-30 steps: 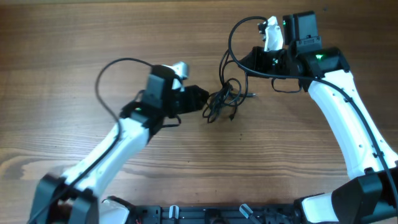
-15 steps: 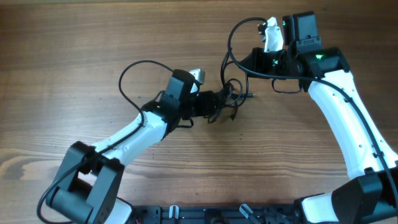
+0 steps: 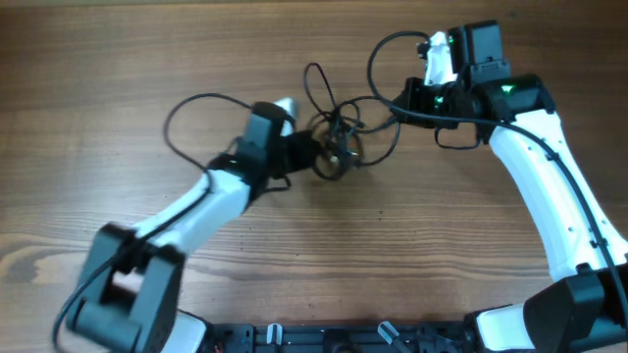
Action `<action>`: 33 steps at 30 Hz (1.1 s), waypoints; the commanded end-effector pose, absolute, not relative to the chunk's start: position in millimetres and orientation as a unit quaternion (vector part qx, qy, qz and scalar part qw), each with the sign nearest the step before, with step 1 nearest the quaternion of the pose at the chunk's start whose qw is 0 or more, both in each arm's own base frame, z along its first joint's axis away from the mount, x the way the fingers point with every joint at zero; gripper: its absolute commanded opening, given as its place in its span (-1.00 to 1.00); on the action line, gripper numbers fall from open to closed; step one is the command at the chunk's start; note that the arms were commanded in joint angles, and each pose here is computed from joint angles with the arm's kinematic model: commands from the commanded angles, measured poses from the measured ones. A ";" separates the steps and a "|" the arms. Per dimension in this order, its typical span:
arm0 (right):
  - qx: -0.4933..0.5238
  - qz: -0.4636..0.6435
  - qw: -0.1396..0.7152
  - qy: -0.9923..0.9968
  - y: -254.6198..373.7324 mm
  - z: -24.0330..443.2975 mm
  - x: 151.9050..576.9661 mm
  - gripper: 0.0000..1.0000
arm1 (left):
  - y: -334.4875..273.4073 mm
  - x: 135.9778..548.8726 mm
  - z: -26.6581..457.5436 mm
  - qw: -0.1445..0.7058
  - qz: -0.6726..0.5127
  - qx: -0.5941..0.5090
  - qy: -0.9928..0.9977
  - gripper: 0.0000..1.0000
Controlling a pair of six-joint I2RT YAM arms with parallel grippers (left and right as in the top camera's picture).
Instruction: Untangle cables
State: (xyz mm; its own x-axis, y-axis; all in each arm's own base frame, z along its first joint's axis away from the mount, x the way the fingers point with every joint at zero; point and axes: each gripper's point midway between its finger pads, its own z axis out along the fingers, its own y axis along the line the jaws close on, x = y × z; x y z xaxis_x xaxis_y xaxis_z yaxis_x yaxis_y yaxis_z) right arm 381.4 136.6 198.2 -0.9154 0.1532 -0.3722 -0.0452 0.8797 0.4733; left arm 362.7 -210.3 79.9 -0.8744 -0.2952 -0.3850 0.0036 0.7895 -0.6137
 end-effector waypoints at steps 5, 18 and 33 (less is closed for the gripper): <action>0.146 0.197 0.240 0.939 50.3 199.8 410.2 -0.91 | -93.7 356.6 144.2 0.305 -0.232 -0.219 0.897 -0.92; 0.260 0.121 0.198 0.937 -45.7 139.1 420.9 -0.92 | -47.8 319.5 144.2 0.295 -0.140 -0.213 0.921 -0.92; 0.179 0.197 0.181 0.947 -38.9 134.1 414.9 -0.26 | -24.7 336.9 157.6 0.360 -0.058 -0.152 0.919 -0.92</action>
